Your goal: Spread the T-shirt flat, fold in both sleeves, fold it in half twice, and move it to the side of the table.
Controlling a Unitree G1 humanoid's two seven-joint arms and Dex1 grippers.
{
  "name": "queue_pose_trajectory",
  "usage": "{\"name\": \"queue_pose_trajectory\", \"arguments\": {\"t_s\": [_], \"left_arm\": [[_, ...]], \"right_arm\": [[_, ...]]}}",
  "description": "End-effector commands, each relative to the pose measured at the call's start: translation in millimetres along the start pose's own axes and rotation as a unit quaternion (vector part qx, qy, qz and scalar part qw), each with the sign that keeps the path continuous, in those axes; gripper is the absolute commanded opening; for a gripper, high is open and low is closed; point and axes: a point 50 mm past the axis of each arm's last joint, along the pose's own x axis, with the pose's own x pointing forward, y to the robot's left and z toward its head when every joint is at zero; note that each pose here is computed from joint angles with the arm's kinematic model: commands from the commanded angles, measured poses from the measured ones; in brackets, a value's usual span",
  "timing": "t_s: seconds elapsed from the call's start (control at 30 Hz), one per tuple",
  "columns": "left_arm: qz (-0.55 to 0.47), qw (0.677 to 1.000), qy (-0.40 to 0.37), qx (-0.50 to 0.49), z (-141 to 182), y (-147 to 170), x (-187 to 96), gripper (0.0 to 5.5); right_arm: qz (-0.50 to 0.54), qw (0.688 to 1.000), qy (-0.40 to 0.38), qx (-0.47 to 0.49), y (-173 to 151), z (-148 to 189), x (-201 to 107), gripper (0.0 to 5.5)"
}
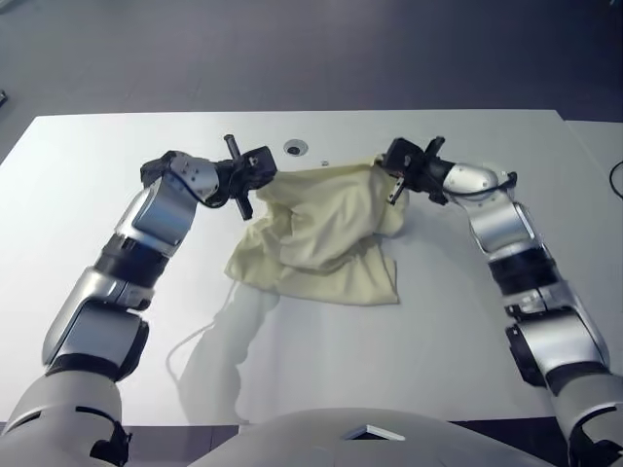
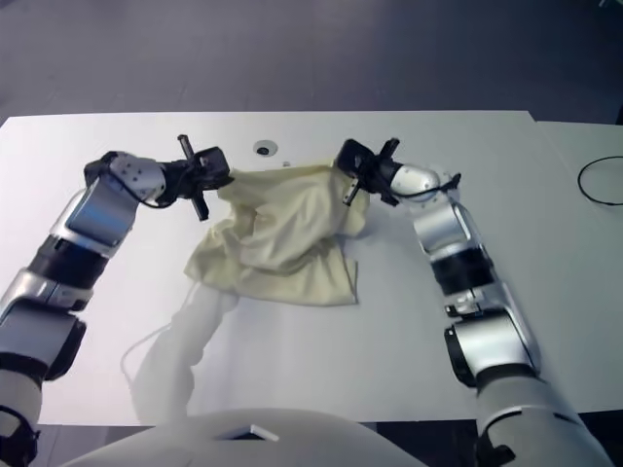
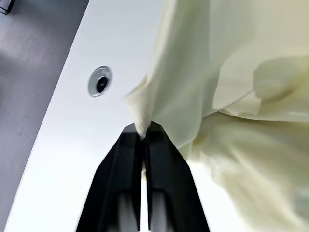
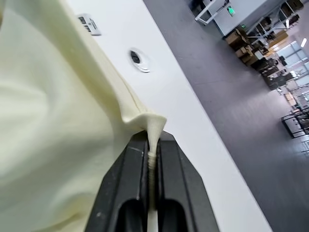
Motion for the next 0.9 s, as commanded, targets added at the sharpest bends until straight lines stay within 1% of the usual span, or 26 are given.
{"name": "queue_pose_trajectory", "arguments": {"t_s": [0.03, 0.13, 0.23, 0.37, 0.43, 0.53, 0.63, 0.7, 0.77, 0.8, 0.83, 0.9], "left_arm": [[0.247, 0.963, 0.058, 0.090, 67.7, 102.1, -6.7, 0.00], [0.347, 0.930, 0.037, 0.115, 99.8, 127.1, -29.3, 0.00], [0.419, 0.899, 0.016, 0.126, 119.6, 142.1, -48.3, 0.00], [0.482, 0.865, 0.001, 0.136, 129.4, 152.3, -63.8, 0.00], [0.487, 0.863, 0.000, 0.136, 127.4, 152.2, -63.3, 0.00], [0.454, 0.881, 0.008, 0.136, 116.5, 143.9, -49.8, 0.00], [0.368, 0.917, 0.029, 0.151, 93.7, 120.3, -19.1, 0.00], [0.291, 0.942, 0.038, 0.163, 74.3, 95.9, 5.4, 0.00], [0.177, 0.970, 0.037, 0.162, 45.5, 58.2, 32.1, 0.00], [0.124, 0.979, 0.031, 0.159, 31.3, 40.3, 40.0, 0.00], [0.077, 0.985, 0.023, 0.153, 18.6, 24.6, 43.5, 0.00], [0.011, 0.988, 0.005, 0.153, 2.2, 0.2, 37.6, 0.00]], "right_arm": [[-0.207, 0.975, 0.007, -0.080, -95.5, 80.2, 17.0, 0.02], [-0.297, 0.948, -0.005, -0.113, -122.6, 108.3, 1.5, 0.02], [-0.372, 0.917, -0.016, -0.141, -141.5, 124.7, -14.4, 0.02], [-0.456, 0.871, -0.031, -0.181, -157.6, 139.4, -32.3, 0.02], [-0.465, 0.865, -0.042, -0.185, -157.4, 141.8, -32.8, 0.02], [-0.438, 0.879, -0.051, -0.178, -148.1, 136.6, -23.1, 0.02], [-0.370, 0.917, -0.065, -0.136, -129.1, 119.0, -5.7, 0.02], [-0.320, 0.938, -0.064, -0.116, -113.9, 102.0, 5.5, 0.02], [-0.244, 0.963, -0.057, -0.101, -92.6, 76.6, 16.6, 0.02], [-0.203, 0.973, -0.055, -0.099, -81.7, 65.1, 20.4, 0.02], [-0.157, 0.981, -0.055, -0.098, -70.4, 54.2, 23.2, 0.02], [-0.050, 0.992, -0.052, -0.106, -49.1, 32.2, 23.0, 0.02]]}}
